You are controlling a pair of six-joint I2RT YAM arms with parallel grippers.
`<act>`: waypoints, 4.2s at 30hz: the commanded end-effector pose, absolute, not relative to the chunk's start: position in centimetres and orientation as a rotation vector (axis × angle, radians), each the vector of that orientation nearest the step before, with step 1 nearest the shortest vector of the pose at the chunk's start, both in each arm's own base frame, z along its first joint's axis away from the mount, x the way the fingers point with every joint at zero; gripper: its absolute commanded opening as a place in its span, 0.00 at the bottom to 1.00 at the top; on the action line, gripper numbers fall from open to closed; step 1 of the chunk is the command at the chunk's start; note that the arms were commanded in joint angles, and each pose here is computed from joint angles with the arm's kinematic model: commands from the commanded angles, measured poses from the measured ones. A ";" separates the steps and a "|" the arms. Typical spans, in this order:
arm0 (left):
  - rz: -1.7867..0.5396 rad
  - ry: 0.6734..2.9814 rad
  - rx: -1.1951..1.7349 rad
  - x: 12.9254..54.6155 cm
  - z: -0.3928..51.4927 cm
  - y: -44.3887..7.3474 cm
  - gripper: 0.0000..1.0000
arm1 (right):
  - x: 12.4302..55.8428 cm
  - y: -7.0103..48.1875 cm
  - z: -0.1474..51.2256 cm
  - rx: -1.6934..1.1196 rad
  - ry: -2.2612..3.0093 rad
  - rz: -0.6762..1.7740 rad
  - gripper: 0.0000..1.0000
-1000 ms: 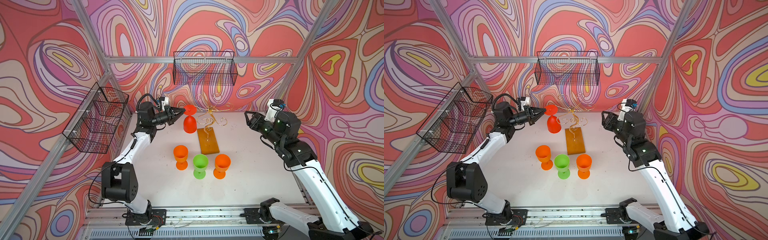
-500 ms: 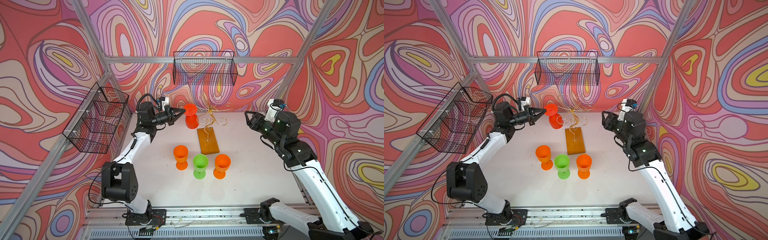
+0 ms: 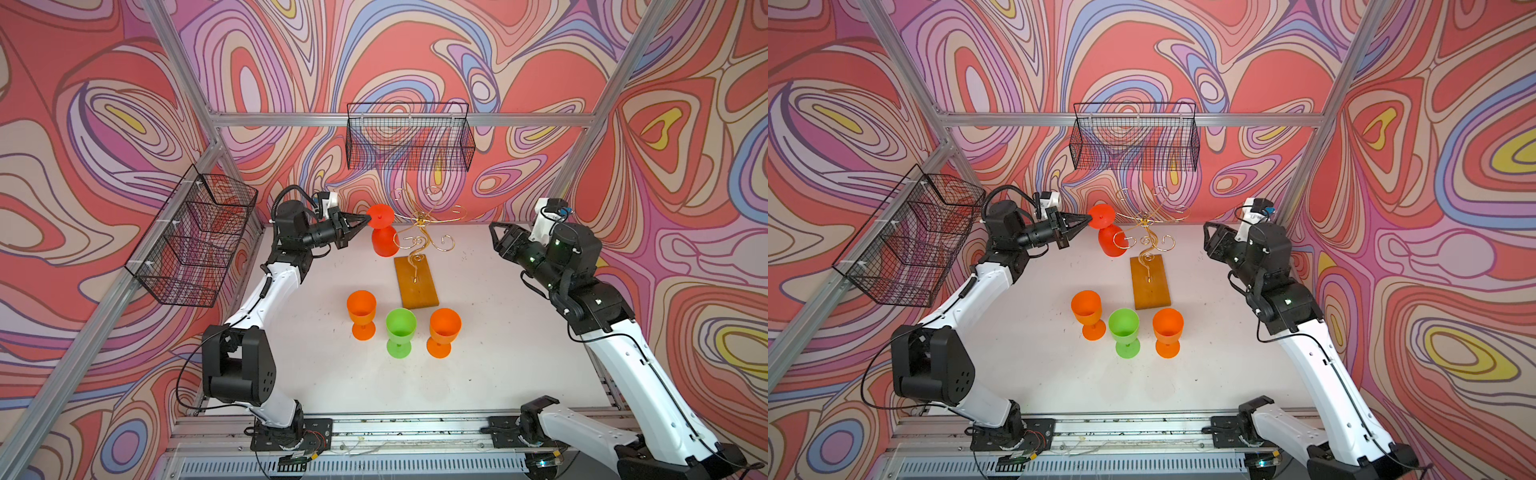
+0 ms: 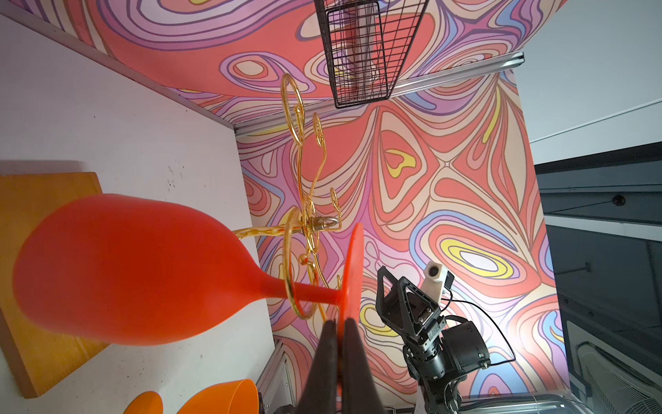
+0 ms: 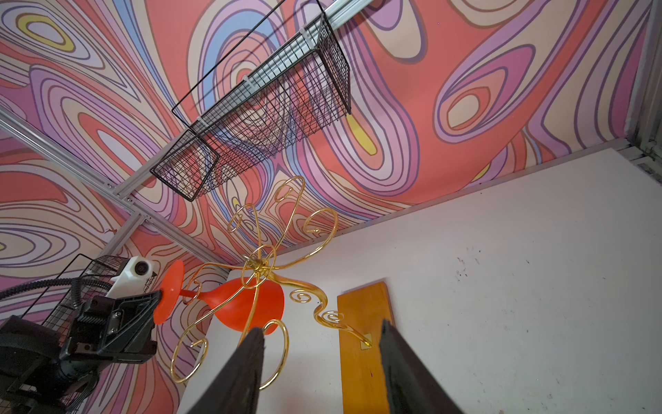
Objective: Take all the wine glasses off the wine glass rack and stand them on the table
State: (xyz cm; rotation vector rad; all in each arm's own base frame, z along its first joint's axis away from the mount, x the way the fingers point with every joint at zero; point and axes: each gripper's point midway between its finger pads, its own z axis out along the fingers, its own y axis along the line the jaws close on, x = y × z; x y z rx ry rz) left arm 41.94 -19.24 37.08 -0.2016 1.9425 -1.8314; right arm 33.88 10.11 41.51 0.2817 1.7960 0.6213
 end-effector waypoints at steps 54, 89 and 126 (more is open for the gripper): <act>-1.826 1.919 -0.110 44.7 41.0 -21.8 0.00 | 33.9 9.3 40.3 0.290 1.809 0.557 0.54; -1.876 1.919 -0.021 38.7 43.2 -22.9 0.00 | 34.0 9.6 40.5 0.290 1.803 0.588 0.54; -1.800 2.007 -0.076 29.8 41.7 -21.1 0.00 | 34.6 10.3 40.2 0.277 1.814 0.610 0.54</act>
